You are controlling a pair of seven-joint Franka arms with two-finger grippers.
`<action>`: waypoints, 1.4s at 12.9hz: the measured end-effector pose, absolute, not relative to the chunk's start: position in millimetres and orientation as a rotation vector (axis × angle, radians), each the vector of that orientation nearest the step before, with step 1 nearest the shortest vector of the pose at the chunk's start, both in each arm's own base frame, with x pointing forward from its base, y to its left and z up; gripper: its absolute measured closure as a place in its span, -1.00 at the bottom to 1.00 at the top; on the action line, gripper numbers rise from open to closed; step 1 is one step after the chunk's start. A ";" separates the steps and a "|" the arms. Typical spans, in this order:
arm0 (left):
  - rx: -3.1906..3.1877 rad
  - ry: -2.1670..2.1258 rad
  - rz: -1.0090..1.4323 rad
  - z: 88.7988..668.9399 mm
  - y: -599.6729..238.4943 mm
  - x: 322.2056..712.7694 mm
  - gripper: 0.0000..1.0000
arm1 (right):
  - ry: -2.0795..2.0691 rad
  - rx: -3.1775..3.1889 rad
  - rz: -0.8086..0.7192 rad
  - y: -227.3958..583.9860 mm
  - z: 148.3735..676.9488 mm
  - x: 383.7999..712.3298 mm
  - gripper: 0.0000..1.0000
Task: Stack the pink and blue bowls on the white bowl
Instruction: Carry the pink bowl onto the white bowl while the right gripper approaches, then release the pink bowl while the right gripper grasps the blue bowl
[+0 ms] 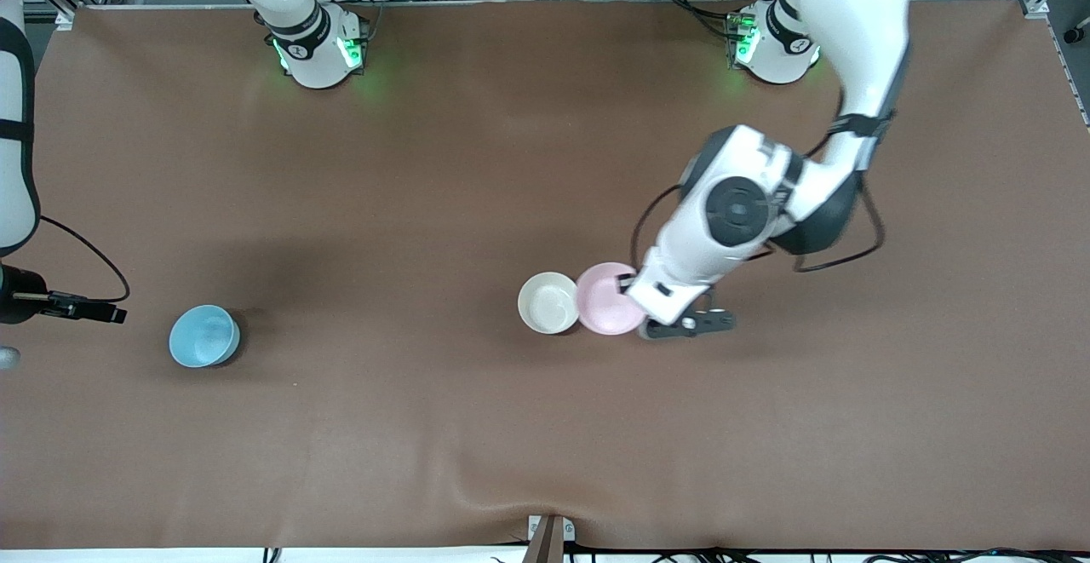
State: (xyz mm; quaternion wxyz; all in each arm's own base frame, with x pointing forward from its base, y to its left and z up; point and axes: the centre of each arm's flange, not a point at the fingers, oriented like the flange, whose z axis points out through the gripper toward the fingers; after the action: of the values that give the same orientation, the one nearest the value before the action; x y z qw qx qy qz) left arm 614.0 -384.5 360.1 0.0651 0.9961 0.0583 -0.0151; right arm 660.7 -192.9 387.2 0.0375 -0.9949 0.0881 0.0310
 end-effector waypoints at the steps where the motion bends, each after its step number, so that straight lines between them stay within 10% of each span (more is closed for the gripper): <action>1: 2.990 0.170 -0.026 348.4 -400.9 610.1 0.95 | 0.266 -3.052 0.097 -191.0 386.3 661.3 -1.00; 18: 2.990 0.149 -0.077 258.6 -445.4 588.9 0.95 | 0.233 -3.089 0.015 -176.2 239.0 676.0 -1.00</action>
State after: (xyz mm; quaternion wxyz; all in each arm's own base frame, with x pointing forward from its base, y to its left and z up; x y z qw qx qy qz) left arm 588.9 -445.4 258.6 0.0732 0.9957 0.0497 -0.0258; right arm 676.0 -176.2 239.0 0.0221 -0.9969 0.0751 0.0047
